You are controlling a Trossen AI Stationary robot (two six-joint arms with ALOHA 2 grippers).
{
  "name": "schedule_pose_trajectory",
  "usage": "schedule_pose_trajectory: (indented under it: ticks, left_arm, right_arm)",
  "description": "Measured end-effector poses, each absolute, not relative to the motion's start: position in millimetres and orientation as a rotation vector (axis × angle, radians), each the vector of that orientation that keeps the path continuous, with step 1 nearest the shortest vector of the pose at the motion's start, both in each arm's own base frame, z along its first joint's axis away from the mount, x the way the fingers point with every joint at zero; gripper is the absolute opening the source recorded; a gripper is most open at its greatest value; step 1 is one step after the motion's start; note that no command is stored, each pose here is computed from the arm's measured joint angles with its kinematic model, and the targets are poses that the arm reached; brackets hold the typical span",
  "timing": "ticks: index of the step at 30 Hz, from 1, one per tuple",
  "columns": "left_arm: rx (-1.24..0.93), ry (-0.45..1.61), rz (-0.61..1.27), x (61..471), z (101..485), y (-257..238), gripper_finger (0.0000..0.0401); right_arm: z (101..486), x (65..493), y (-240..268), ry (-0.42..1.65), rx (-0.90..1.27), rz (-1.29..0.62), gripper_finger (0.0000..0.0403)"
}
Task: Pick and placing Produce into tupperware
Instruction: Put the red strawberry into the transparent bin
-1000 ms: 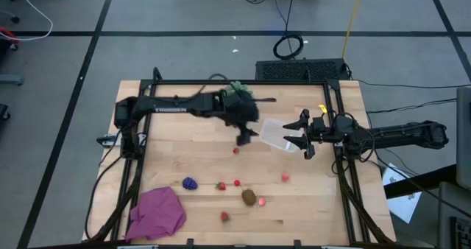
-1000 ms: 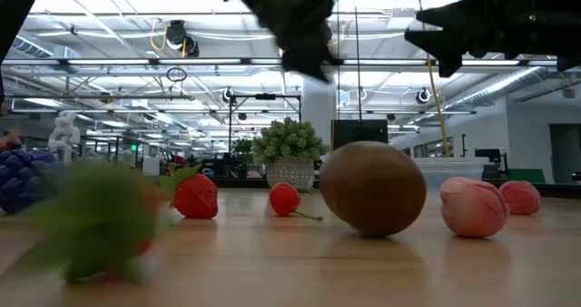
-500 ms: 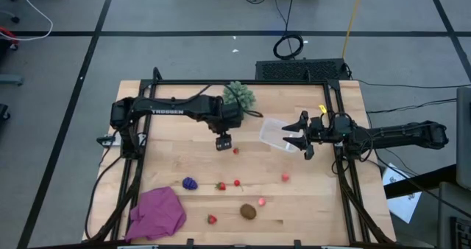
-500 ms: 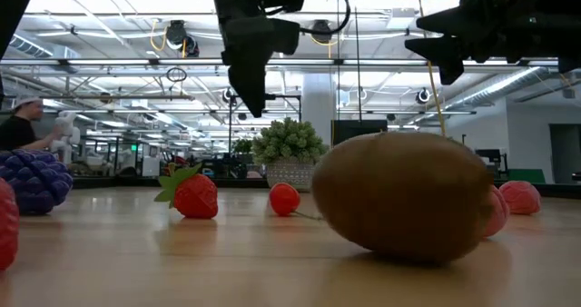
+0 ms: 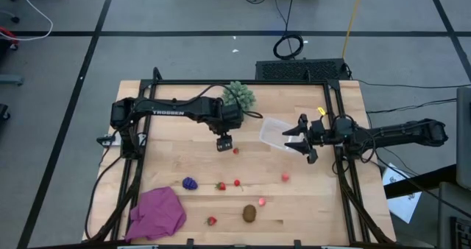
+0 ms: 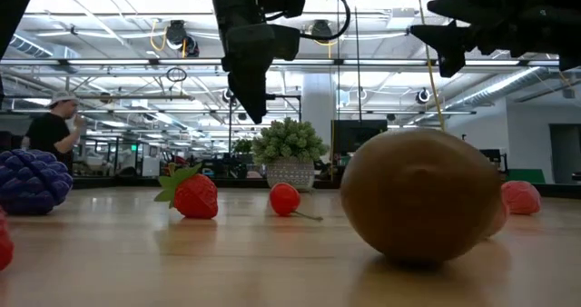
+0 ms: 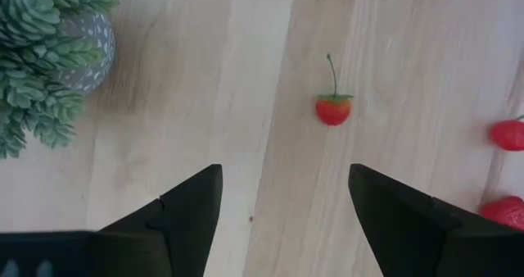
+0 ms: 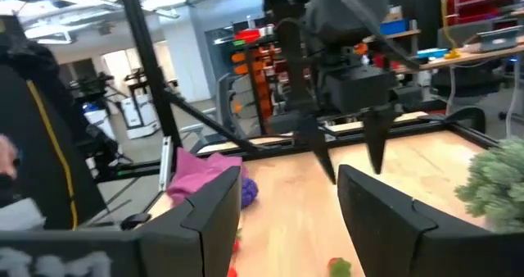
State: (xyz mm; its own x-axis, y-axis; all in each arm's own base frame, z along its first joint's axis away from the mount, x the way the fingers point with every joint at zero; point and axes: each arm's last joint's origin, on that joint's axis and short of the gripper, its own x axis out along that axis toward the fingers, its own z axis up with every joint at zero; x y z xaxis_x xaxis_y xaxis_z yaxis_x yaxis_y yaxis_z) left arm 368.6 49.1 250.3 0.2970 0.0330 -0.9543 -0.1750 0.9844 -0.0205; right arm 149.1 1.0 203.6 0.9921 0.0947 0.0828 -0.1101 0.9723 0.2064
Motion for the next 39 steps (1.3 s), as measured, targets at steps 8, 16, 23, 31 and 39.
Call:
schedule_pose_trajectory:
  ticks: [8, 16, 23, 31, 39]
  left_arm:
    - [-0.132, 1.282, 0.109, 370, 250, 20, 0.0271]
    - [-0.139, 1.269, 0.044, 369, 250, -47, 0.0271]
    - [-0.175, 0.997, -0.057, 385, 258, -108, 0.0271]
    - [-0.351, 0.772, -0.117, 405, 246, -166, 0.0271]
    - [-0.488, 0.668, -0.12, 407, 234, -205, 0.0271]
  right_arm:
    - [203, 147, 24, -0.053, 0.156, 0.259, 0.0192]
    - [188, 144, 54, 0.115, 0.243, 0.438, 0.0192]
    - [185, 143, 72, 0.154, 0.301, 0.538, 0.0192]
    - [185, 139, 84, 0.175, 0.378, 0.609, 0.0192]
    - [190, 136, 88, 0.135, 0.382, 0.651, 0.0192]
